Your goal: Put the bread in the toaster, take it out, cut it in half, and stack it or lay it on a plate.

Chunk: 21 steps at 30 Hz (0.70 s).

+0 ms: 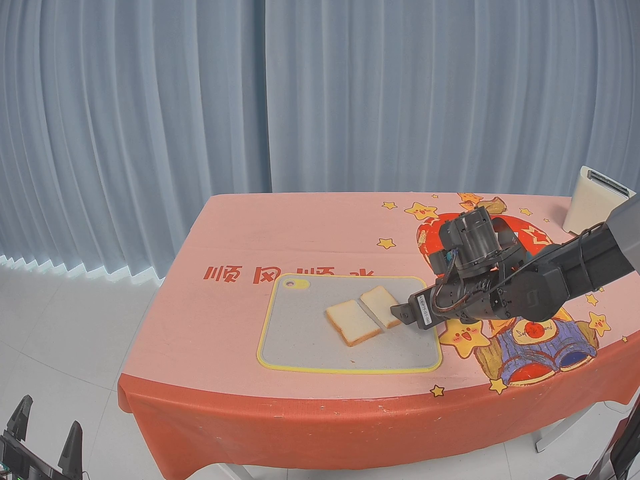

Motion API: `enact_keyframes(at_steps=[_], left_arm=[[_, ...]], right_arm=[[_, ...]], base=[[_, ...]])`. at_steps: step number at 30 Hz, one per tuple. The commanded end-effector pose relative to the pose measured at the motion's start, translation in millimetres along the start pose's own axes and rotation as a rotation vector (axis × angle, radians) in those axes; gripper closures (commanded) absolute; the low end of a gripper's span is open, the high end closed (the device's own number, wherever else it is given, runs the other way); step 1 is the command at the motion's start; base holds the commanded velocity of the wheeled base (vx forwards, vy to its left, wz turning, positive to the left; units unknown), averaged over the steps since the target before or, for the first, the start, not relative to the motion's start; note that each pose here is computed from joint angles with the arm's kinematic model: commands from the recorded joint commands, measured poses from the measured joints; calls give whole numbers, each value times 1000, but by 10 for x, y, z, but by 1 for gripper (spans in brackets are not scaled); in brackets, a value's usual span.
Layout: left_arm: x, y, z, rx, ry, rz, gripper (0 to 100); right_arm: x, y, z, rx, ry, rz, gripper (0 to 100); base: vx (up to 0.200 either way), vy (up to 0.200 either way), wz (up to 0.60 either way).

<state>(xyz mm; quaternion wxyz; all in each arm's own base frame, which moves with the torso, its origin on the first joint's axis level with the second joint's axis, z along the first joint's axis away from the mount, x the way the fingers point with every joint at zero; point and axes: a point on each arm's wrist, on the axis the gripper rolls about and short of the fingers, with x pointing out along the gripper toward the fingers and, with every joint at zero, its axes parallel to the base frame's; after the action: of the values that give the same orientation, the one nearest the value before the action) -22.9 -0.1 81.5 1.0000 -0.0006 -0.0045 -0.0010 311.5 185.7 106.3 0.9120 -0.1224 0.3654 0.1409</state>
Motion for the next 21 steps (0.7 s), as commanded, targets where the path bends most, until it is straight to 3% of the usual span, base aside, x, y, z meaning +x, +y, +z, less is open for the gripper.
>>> enact_keyframes(at_steps=[1, 3, 4, 21], left_arm=[[5, 0, -51, 0, 7, 0, 0], [5, 0, -51, 0, 7, 0, 0], [5, 0, -51, 0, 7, 0, 0], [5, 0, -51, 0, 7, 0, 0]], right_arm=[[30, -2, -22, -2, 11, -2, 0], [25, -4, -25, -1, 13, -2, 0], [25, -4, -25, -2, 13, -2, 100], [-42, 31, -38, -4, 9, 4, 100]], base=[[0, 0, 0], [0, 0, 0], [0, 0, 0], [0, 0, 0]])
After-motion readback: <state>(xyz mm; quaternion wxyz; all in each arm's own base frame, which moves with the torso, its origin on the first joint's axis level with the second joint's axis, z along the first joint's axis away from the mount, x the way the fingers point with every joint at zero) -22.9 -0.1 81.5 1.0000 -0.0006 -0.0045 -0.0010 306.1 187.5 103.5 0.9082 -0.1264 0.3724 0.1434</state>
